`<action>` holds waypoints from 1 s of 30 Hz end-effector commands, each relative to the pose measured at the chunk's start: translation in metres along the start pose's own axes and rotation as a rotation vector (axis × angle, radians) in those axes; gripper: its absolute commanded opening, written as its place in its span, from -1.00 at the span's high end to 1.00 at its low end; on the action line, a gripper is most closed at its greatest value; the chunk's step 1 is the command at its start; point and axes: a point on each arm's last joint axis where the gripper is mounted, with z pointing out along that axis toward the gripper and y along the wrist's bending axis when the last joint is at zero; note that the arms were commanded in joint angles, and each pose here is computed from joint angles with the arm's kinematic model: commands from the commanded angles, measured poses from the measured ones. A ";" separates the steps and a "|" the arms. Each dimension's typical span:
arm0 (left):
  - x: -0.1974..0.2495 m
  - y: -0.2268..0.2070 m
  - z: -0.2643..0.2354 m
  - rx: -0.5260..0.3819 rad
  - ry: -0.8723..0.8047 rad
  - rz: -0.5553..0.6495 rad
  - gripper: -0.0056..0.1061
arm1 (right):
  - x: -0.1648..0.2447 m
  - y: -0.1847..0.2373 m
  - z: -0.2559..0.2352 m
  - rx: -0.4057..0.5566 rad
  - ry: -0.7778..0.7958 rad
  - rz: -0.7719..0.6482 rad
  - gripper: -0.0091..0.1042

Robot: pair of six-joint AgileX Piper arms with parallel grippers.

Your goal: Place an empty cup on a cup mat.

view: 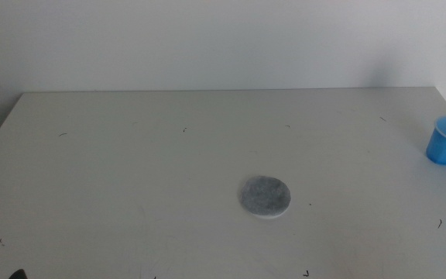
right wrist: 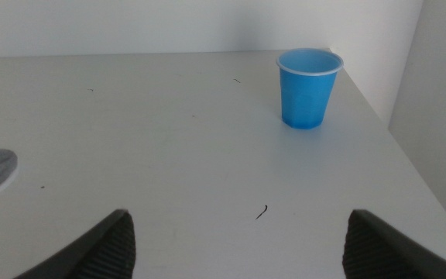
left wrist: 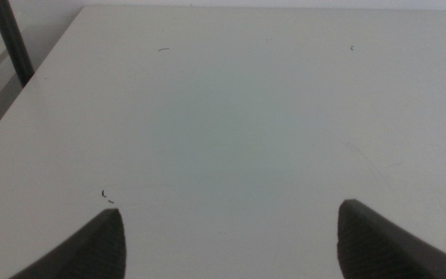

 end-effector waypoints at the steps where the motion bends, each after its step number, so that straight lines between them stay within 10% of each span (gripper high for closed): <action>1: -0.008 -0.001 -0.002 0.011 -0.086 -0.011 -0.98 | -0.009 0.001 -0.003 -0.003 -0.102 -0.021 -0.78; 13: -0.008 -0.001 -0.002 0.011 -0.086 -0.011 -0.98 | -0.032 0.002 -0.011 -0.015 -0.171 0.010 -0.78; 30: -0.008 -0.001 -0.002 0.011 -0.086 -0.011 -0.98 | -0.138 0.004 -0.013 0.040 0.150 0.028 -0.78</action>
